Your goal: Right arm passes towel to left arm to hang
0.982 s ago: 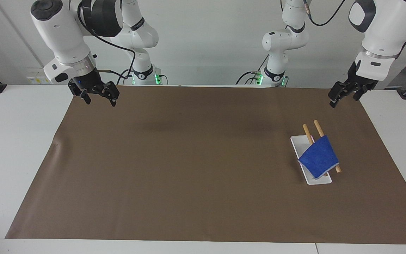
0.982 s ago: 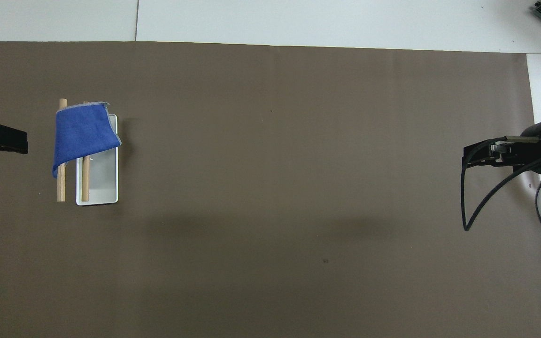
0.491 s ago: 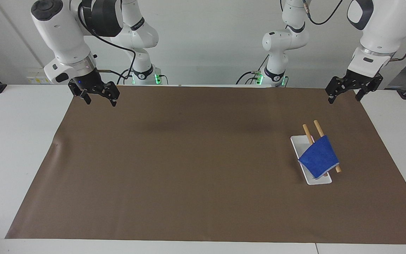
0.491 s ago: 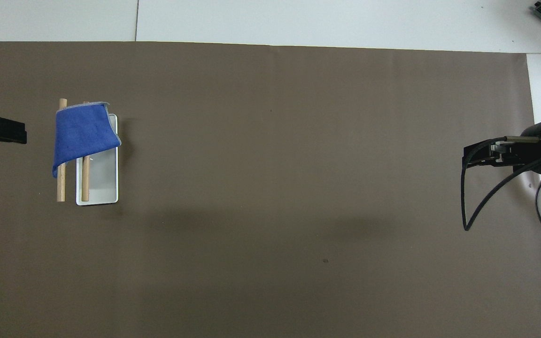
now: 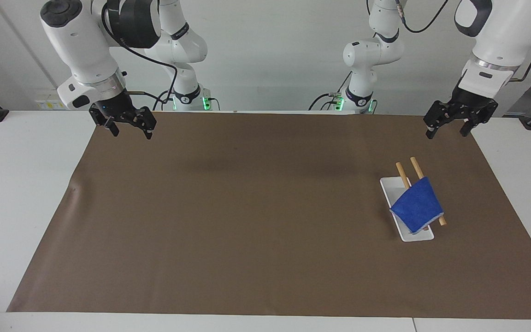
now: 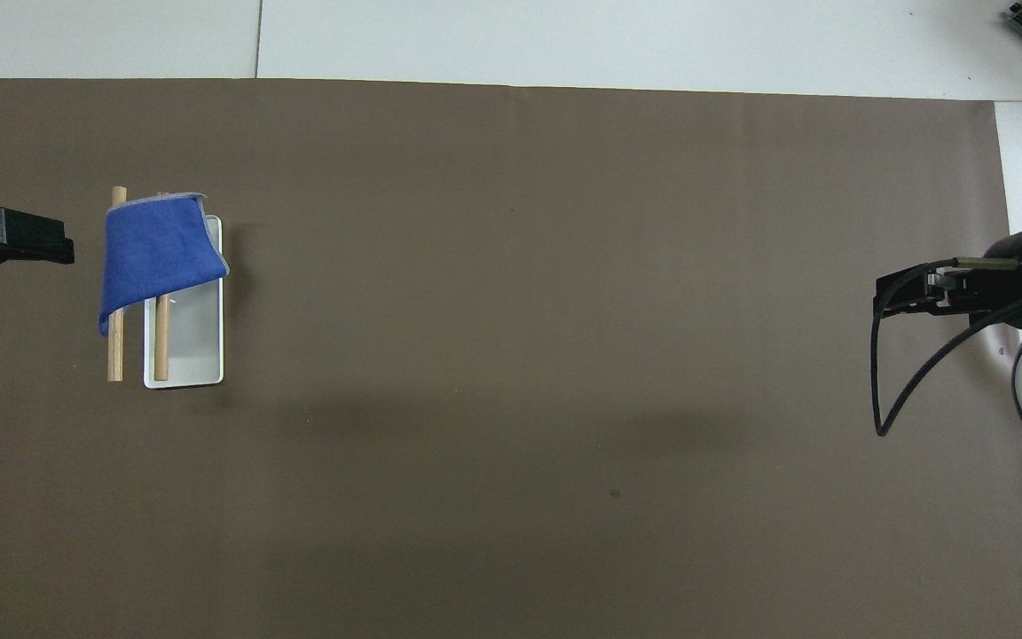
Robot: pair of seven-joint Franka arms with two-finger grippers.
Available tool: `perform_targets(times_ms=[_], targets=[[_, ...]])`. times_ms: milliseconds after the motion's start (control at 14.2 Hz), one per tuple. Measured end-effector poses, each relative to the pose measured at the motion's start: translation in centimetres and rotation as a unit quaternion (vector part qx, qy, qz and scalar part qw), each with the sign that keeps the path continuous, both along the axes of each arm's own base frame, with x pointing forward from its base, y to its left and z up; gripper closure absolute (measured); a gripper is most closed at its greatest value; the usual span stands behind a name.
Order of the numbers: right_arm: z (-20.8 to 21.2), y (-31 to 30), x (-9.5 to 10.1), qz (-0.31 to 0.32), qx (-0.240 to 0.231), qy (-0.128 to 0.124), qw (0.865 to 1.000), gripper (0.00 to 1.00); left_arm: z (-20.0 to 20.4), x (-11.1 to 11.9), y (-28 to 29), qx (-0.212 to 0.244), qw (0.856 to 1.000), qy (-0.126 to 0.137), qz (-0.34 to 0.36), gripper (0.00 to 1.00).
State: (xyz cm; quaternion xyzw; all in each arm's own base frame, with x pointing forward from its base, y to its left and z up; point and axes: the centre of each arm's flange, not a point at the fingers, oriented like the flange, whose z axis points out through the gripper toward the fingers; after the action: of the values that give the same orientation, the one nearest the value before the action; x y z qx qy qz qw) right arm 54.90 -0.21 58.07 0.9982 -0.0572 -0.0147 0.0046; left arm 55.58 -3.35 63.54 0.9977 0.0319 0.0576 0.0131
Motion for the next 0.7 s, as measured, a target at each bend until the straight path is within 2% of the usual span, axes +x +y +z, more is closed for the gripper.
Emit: perform_targets(times_ms=[211, 491, 702], targets=[[0.32, -0.52, 0.03, -0.006, 0.0, -0.003, 1.0, 0.0, -0.08, -0.13, -0.09, -0.004, 1.0, 0.006, 0.005, 0.0], [0.46, -0.55, 0.03, -0.007, 0.0, -0.004, 1.0, 0.0, -0.33, -0.86, -0.19, -0.001, 0.999, 0.031, -0.009, 0.0], [0.45, -0.41, 0.03, -0.005, 0.0, -0.003, 1.0, 0.0, -0.4, -1.0, -0.19, 0.0, 0.999, 0.036, -0.018, 0.0]])
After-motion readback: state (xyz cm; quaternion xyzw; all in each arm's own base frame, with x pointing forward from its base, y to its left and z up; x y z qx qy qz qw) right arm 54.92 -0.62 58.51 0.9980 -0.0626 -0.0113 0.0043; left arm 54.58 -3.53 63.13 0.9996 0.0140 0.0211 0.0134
